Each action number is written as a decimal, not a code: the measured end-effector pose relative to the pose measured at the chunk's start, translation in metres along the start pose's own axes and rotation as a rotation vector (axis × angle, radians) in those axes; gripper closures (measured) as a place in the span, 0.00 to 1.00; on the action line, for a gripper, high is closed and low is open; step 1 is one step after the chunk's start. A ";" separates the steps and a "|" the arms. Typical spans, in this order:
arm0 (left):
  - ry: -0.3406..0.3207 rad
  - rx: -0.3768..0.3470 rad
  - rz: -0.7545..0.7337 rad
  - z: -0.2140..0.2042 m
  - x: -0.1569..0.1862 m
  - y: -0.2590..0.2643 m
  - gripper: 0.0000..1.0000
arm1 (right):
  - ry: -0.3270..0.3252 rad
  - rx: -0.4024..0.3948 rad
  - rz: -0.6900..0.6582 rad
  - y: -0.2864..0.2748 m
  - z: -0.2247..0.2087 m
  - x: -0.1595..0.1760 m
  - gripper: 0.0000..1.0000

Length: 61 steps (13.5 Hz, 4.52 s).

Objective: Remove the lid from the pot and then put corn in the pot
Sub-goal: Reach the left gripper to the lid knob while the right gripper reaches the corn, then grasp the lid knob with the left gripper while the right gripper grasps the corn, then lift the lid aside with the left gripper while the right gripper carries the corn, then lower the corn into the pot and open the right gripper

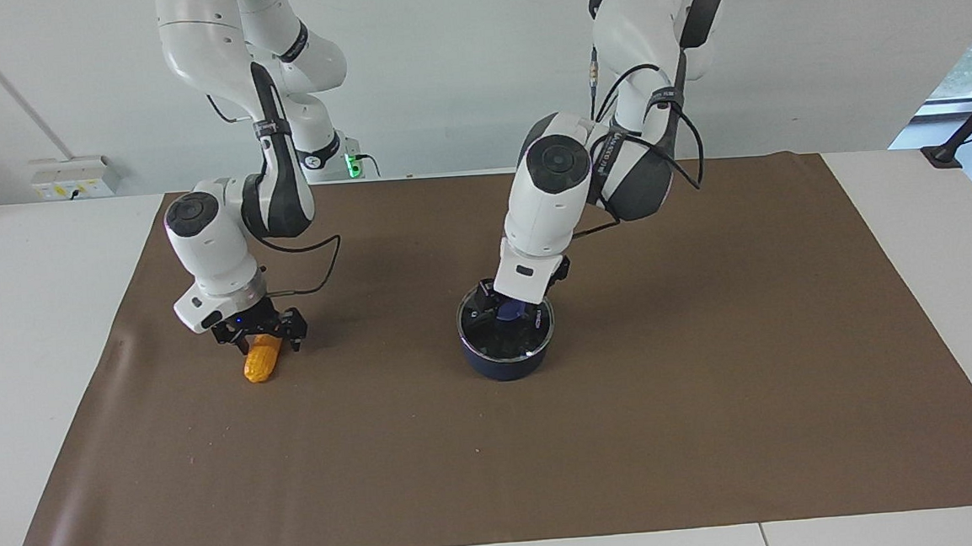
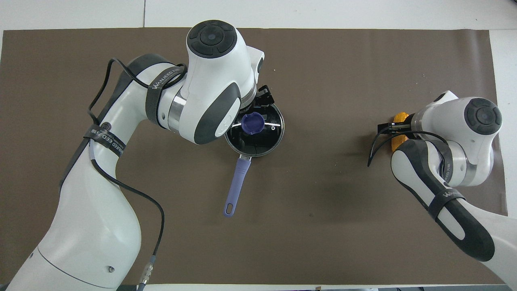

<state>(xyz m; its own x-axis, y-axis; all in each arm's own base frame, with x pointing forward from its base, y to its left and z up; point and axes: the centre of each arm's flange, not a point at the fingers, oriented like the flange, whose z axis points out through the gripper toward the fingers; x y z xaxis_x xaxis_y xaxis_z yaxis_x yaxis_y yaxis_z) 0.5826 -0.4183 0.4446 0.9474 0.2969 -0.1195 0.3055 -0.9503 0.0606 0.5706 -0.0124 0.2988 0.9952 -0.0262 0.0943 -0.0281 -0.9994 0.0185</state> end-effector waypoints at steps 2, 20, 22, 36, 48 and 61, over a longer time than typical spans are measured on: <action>-0.002 0.004 0.008 0.003 -0.005 0.004 0.01 | -0.012 0.000 0.012 0.006 0.005 -0.003 0.00; 0.026 0.007 0.014 0.033 -0.008 0.010 0.22 | -0.173 -0.006 -0.014 -0.035 -0.068 0.035 0.62; 0.027 0.006 0.014 0.033 -0.008 0.010 0.28 | -0.176 -0.006 -0.019 -0.042 -0.066 0.034 0.62; 0.046 -0.005 0.013 -0.030 -0.020 -0.004 0.33 | -0.131 0.025 -0.046 -0.082 -0.091 0.048 0.62; 0.037 0.017 0.284 -0.081 0.155 -0.316 0.33 | -0.043 0.144 0.170 -0.409 -0.120 0.052 0.62; 0.036 0.018 0.261 0.045 0.145 -0.442 0.33 | -0.105 0.093 0.165 -0.407 -0.060 0.020 0.62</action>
<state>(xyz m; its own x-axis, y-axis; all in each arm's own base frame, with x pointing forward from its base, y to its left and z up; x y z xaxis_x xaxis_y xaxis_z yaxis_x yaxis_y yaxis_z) 0.5804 0.0402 0.3560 0.9968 0.0439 -0.0669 0.0484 -0.9966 0.0673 0.5965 0.3951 0.3525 0.9822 -0.1873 -0.0155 -0.1879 -0.9789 -0.0806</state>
